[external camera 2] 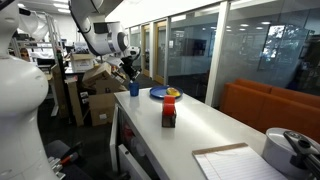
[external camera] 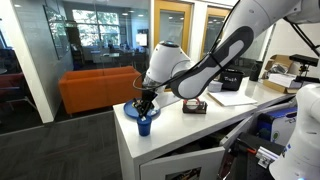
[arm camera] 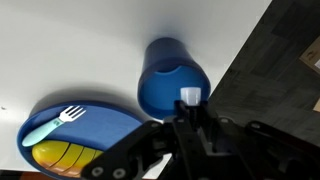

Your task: Put the marker in the blue cup

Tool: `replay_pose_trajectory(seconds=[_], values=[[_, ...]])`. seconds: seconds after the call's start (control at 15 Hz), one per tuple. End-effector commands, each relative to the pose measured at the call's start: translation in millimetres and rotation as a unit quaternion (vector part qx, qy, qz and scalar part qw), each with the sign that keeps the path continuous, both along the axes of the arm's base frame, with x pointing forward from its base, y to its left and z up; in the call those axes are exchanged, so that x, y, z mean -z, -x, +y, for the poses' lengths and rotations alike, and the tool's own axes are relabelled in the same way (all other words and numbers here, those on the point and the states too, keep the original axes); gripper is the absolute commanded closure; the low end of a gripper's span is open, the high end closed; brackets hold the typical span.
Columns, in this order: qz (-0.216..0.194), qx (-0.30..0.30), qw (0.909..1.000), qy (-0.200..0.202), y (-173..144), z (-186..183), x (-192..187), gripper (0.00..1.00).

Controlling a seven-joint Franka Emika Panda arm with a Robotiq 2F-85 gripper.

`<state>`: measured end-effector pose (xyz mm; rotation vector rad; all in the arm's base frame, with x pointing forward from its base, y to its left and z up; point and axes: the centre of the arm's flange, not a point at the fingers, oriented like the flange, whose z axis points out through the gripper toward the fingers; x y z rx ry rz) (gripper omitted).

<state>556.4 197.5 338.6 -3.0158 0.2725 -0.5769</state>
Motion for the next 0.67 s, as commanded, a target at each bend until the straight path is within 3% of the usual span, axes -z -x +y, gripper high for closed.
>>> replay_pose_trajectory(seconds=[0.0, 0.6], values=[[0.01, 0.006, 0.9999, 0.007, -8, 1, 7, 0.95], [0.024, 0.016, 0.9995, 0.012, -10, -15, 28, 0.95]])
